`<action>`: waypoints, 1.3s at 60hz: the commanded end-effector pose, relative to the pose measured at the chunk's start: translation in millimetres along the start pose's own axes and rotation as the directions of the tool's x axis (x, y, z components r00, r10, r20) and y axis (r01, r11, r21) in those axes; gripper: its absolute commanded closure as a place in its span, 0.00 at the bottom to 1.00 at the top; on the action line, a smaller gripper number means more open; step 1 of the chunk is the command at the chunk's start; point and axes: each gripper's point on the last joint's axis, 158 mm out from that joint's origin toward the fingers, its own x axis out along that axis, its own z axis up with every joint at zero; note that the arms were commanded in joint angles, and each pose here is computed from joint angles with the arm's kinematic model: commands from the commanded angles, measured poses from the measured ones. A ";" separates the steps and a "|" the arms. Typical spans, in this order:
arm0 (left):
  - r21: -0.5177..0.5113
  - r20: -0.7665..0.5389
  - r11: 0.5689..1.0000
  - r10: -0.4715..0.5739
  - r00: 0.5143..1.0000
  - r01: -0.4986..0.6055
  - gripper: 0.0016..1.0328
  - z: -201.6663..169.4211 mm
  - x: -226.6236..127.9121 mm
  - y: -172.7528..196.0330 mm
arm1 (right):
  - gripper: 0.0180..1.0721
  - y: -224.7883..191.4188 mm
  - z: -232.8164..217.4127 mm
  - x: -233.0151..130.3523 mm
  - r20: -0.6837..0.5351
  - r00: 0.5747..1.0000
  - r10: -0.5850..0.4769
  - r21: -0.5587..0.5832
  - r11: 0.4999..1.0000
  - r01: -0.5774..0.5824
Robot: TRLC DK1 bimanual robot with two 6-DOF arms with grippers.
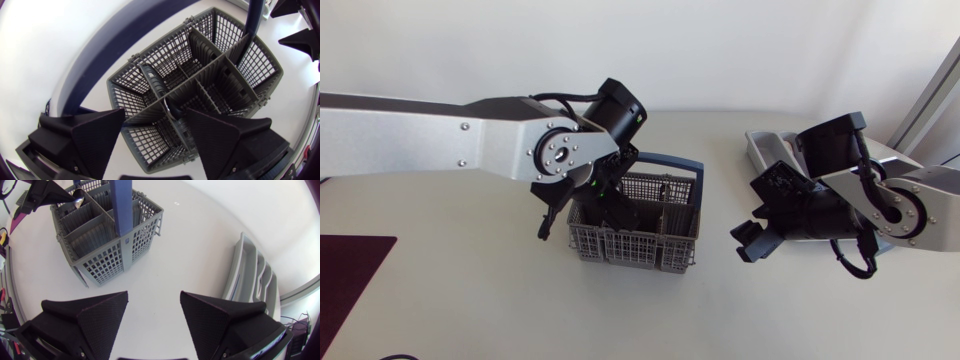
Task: Sort the cutlery from the basket into the organizer compartments.
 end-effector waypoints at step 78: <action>0.078 0.002 0.995 0.059 0.998 -0.059 0.91 -1.3 12.0 -22.2 | 0.28 6.9 -12.3 5.1 -0.013 1.000 -0.004 0.012 1.000 0.004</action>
